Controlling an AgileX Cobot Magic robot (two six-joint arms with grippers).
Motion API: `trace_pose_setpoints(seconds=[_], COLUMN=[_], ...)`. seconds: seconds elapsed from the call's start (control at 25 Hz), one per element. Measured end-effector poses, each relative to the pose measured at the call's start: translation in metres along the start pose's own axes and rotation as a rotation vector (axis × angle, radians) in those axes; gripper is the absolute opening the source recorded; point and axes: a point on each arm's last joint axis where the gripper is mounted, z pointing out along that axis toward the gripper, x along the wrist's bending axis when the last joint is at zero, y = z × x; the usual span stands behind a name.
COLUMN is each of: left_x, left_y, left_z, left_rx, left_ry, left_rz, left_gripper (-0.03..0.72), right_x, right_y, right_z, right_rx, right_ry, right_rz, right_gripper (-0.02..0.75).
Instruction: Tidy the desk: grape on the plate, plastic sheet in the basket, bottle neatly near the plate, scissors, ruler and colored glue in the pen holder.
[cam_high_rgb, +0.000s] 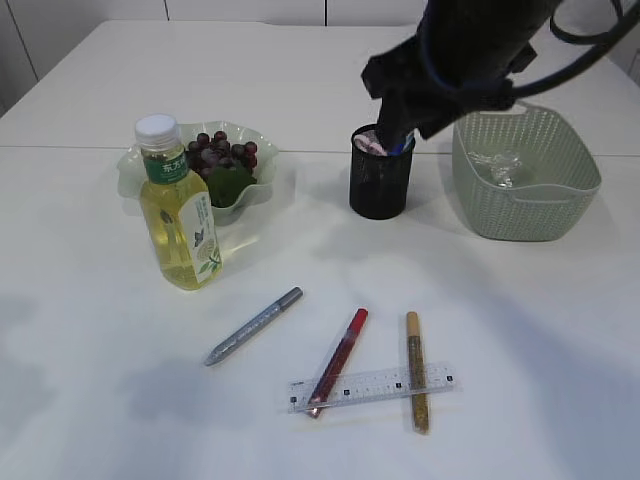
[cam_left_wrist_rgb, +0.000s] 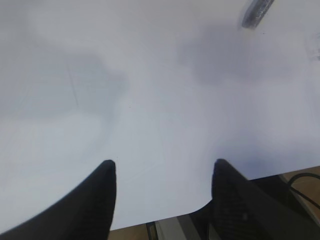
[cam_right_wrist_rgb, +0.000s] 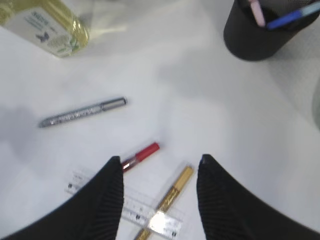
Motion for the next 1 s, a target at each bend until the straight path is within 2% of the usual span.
trace_pose_setpoints(seconds=[0.24,0.36,0.68,0.88,1.0], left_x=[-0.003,-0.005,-0.005,-0.005,-0.005], left_y=[0.0,0.0,0.0,0.0,0.001], left_z=[0.0,0.0,0.0,0.0,0.0], left_rx=[0.003,0.003,0.0,-0.004,-0.008], left_ry=[-0.032,-0.05,-0.055,-0.055,-0.055], left_rz=[-0.022,-0.034,-0.031,0.0,0.005], left_gripper=[0.442,0.442,0.438,0.437,0.436], right_x=[0.023,0.042,0.079,0.084,0.086], right_y=[-0.04,-0.059,-0.078,-0.079,-0.082], right_z=[0.04,0.056,0.073,0.075,0.086], right_rx=[0.21,0.277,0.28,0.262,0.289], right_ry=[0.01,0.02,0.097,0.148,0.195], right_rz=[-0.062,-0.149,-0.618,-0.921,-0.994], right_gripper=[0.385,0.384,0.384,0.384,0.385])
